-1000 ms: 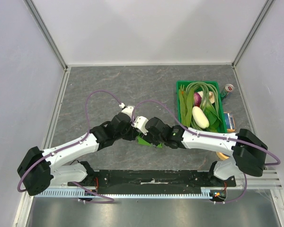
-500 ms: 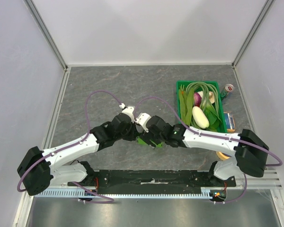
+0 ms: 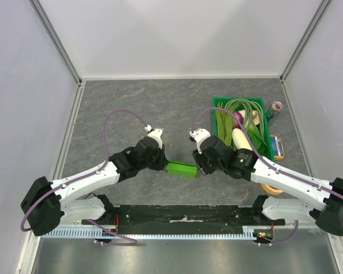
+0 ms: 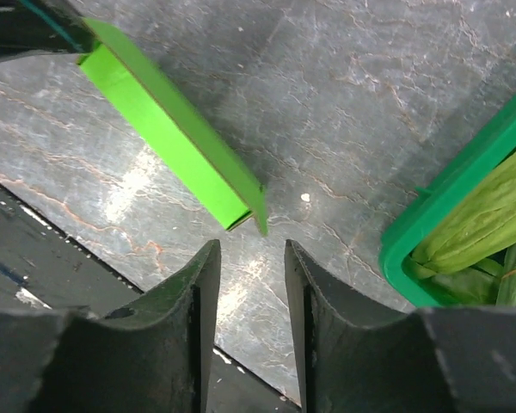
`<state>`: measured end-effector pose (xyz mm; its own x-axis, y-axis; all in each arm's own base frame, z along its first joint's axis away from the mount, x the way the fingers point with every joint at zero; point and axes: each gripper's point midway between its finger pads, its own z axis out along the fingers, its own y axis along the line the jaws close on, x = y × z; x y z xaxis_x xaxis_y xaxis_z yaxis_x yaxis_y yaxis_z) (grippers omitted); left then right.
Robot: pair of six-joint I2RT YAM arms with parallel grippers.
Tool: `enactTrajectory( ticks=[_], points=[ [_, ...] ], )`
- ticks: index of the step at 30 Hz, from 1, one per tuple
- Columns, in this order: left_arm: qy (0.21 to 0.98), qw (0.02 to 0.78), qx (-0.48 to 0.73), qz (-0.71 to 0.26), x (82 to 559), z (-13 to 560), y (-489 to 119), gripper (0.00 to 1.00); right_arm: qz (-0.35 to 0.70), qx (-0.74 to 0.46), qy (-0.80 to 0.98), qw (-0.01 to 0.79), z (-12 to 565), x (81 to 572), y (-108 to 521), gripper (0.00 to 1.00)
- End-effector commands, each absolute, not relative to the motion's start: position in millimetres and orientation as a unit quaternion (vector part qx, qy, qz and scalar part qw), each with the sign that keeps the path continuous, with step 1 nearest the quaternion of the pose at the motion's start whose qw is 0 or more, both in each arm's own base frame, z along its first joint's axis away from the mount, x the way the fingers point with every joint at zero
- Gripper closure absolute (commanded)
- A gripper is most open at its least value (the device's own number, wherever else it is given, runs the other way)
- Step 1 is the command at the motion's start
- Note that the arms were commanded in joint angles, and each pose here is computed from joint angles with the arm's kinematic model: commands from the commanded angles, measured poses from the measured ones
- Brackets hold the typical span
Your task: Fold the paper box
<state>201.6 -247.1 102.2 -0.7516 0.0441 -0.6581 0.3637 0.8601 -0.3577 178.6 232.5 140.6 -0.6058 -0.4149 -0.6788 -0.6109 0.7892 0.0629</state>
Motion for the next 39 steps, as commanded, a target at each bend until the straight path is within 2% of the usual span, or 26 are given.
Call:
enactTrajectory(
  ticks=[1, 7, 9, 11, 13, 20, 24, 29, 39],
  points=[
    [0.913, 0.307, 0.113, -0.245, 188, 95, -247, 0.98, 0.149, -0.284, 0.892, 0.318, 130, 179, 236, 0.59],
    [0.913, 0.305, 0.114, -0.246, 185, 94, -247, 0.98, 0.125, -0.293, 0.895, 0.312, 120, 184, 232, 0.71],
    [0.912, 0.307, 0.114, -0.247, 185, 95, -247, 0.98, 0.126, -0.297, 0.894, 0.310, 119, 183, 233, 0.72],
    [0.912, 0.307, 0.114, -0.246, 185, 96, -247, 0.98, 0.126, -0.299, 0.894, 0.309, 118, 182, 232, 0.67],
    [0.912, 0.308, 0.114, -0.246, 185, 97, -246, 0.98, 0.127, -0.300, 0.895, 0.304, 115, 182, 233, 0.67],
    [0.913, 0.308, 0.113, -0.244, 184, 96, -244, 0.98, 0.129, -0.305, 0.898, 0.289, 106, 177, 235, 0.74],
    [0.913, 0.308, 0.112, -0.244, 184, 95, -245, 0.98, 0.129, -0.304, 0.899, 0.288, 105, 178, 235, 0.82],
    [0.912, 0.309, 0.111, -0.247, 184, 98, -246, 0.98, 0.147, -0.286, 0.904, 0.282, 109, 177, 244, 0.99],
    [0.912, 0.307, 0.110, -0.251, 182, 98, -249, 0.98, 0.213, -0.179, 0.929, 0.244, 122, 166, 264, 1.00]
  ],
)
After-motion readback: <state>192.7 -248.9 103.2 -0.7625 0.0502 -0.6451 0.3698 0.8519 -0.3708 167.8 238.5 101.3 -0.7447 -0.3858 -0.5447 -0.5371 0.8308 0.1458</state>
